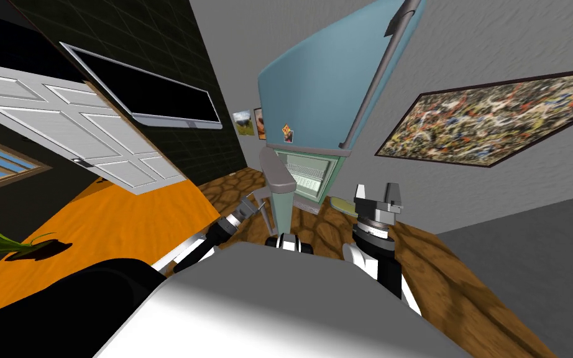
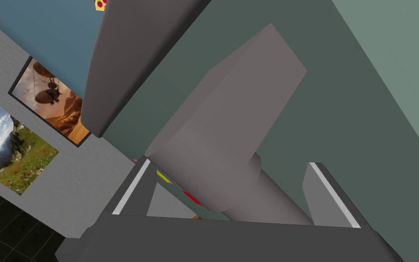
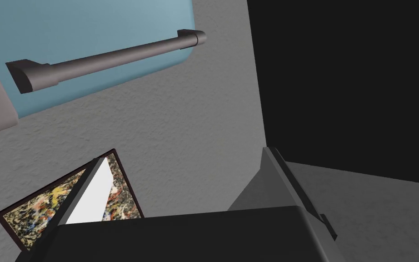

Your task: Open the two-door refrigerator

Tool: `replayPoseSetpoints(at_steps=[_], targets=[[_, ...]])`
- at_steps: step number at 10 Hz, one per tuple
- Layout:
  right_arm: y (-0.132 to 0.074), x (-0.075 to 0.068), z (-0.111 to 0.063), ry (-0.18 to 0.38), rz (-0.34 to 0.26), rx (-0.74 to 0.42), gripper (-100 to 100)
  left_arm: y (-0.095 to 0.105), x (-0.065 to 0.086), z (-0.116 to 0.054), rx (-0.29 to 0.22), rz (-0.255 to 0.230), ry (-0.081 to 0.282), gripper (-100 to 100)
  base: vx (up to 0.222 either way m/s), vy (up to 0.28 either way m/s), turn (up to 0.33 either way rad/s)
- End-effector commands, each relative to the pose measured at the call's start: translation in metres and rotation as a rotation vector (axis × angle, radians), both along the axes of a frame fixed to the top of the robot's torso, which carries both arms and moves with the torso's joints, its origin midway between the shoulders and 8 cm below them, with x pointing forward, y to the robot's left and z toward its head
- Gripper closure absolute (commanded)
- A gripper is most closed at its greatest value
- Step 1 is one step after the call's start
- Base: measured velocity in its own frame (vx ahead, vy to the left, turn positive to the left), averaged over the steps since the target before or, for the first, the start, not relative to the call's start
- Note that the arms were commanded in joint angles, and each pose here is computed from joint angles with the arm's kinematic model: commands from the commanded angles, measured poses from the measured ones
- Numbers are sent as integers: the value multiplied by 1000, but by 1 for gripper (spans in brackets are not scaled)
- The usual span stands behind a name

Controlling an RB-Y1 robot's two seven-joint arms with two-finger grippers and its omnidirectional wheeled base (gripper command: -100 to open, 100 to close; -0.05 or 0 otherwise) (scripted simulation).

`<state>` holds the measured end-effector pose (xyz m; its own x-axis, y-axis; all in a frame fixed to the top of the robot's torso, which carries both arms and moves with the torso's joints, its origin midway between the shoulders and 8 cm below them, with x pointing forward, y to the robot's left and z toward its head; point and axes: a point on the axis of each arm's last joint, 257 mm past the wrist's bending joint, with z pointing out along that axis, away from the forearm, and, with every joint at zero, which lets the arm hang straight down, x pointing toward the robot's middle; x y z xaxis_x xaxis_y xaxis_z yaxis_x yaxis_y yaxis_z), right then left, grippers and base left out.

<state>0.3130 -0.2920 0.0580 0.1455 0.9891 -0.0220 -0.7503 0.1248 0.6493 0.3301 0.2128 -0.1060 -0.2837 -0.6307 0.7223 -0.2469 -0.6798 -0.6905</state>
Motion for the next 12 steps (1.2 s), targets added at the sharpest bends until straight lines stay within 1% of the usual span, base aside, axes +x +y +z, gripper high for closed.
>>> replayPoseSetpoints(at_steps=[1,2,3,4,5,6,7,8,12], targets=[[0,0,0,0,0,0,0,-11,-6,4,0,-49,-10,100,-70,287,-78],[0,0,0,0,0,0,0,-6,-3,2,2,-27,-7,100,-48,137,-48],[0,0,0,0,0,1,0,-12,-6,4,1,-55,-13,100,-51,177,-107],[0,0,0,0,0,0,0,-12,-6,4,1,-55,-13,100,-59,202,-102],[0,0,0,0,0,0,0,-17,-9,4,1,-80,-15,100,-72,251,-110],[0,0,0,0,0,0,0,-17,-9,4,1,-80,-15,100,-80,280,-70],[0,0,0,0,0,0,0,-23,-12,4,2,-106,-17,100,-70,269,-134],[0,0,0,0,0,0,0,-23,-12,4,2,-106,-17,100,-46,184,-71],[0,0,0,0,0,1,0,-23,-12,4,2,-106,-17,100,-10,40,8]])
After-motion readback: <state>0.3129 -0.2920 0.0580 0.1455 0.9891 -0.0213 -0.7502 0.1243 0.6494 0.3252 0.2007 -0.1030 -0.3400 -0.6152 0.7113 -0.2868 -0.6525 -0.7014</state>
